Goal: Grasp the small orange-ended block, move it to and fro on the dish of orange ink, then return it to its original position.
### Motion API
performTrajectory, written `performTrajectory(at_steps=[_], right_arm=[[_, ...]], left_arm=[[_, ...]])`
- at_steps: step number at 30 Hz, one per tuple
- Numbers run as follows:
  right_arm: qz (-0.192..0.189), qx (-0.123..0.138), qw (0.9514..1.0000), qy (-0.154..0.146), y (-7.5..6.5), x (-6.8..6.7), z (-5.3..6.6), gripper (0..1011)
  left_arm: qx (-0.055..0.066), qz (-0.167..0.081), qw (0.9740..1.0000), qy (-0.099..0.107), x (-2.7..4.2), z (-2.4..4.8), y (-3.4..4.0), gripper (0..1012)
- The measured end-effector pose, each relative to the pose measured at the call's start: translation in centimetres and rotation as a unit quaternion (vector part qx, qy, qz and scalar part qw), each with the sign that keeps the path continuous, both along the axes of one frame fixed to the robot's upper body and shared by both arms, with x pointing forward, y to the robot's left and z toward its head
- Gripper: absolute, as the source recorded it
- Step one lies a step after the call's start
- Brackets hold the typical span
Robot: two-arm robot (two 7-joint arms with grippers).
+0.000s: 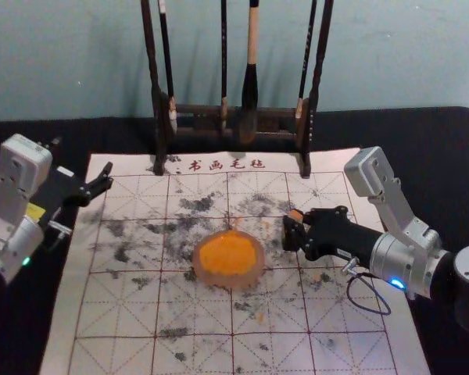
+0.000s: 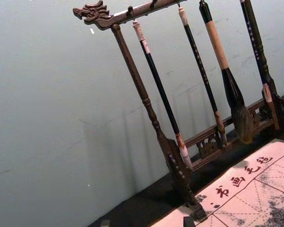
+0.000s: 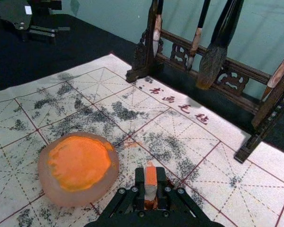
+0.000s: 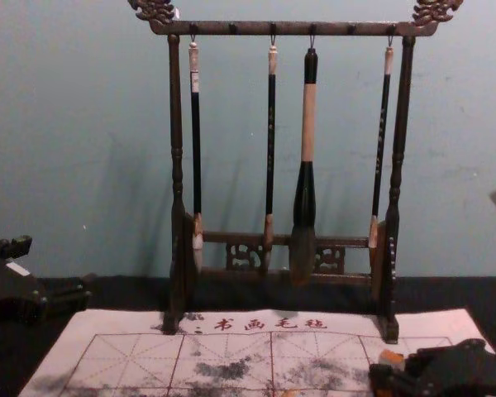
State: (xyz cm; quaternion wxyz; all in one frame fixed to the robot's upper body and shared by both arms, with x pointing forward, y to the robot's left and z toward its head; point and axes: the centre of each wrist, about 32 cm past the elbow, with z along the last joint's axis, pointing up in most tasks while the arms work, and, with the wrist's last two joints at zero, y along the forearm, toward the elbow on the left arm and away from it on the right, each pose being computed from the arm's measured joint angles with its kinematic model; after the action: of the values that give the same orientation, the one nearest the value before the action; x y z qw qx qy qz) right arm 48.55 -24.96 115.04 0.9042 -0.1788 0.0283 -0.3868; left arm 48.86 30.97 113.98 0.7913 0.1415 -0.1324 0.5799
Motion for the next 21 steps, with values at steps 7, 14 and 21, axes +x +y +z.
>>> performTrajectory(at_steps=[7,14,21], right_arm=[[0.000,0.000,1.0000,0.000,-0.01,0.00,0.02,124],[-0.001,0.001,1.0000,0.001,-0.01,0.00,0.02,348],[-0.001,0.001,1.0000,0.001,-0.01,0.00,0.02,568]], left_arm=[[0.000,0.000,1.0000,0.000,0.00,0.00,0.00,1001],[0.000,0.000,1.0000,0.000,0.00,0.00,0.00,1001],[0.000,0.000,1.0000,0.000,0.00,0.00,0.00,1001]])
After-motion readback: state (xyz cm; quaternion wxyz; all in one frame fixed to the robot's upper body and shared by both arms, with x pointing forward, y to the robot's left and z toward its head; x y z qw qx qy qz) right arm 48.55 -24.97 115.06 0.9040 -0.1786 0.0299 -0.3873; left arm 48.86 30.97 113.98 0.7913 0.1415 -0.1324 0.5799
